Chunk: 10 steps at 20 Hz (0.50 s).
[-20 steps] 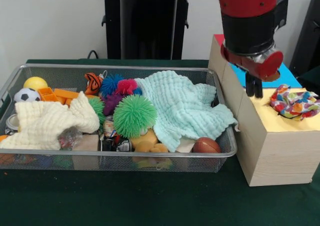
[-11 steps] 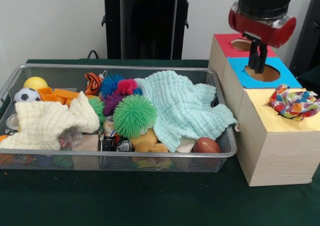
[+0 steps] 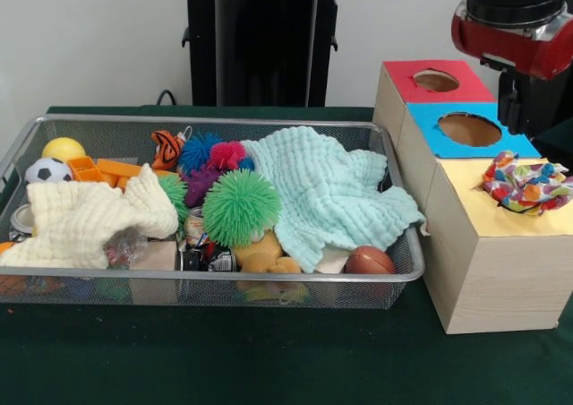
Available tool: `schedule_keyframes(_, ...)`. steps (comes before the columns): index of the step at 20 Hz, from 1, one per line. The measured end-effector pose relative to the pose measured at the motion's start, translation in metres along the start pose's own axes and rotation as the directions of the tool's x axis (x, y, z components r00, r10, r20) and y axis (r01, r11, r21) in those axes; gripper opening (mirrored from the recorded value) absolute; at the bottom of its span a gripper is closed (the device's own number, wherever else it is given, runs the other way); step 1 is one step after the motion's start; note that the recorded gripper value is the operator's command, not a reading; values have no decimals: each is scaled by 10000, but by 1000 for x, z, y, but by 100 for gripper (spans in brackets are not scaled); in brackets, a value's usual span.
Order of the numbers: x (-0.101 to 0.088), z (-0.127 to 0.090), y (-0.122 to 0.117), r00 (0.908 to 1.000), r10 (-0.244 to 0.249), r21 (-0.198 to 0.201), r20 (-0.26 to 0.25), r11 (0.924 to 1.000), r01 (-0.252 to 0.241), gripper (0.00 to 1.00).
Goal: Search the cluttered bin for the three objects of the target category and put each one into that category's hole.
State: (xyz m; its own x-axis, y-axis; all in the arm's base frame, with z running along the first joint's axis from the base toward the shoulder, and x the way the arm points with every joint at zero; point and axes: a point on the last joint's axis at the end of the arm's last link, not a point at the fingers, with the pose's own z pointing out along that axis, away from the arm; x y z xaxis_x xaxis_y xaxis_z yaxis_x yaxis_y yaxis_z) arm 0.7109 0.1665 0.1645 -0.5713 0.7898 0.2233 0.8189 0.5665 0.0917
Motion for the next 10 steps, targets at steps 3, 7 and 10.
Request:
schedule_keyframes(3, 0, 9, -1, 10000, 15, 92, -50, 10000, -14, 0)
schedule_keyframes(7, -2, 20, -4, 9999, 59, 214, -87, 9998, -57, 0)
schedule_keyframes(10, -6, 31, -6, 9999, 97, 215, 82, 9997, -99, 0)
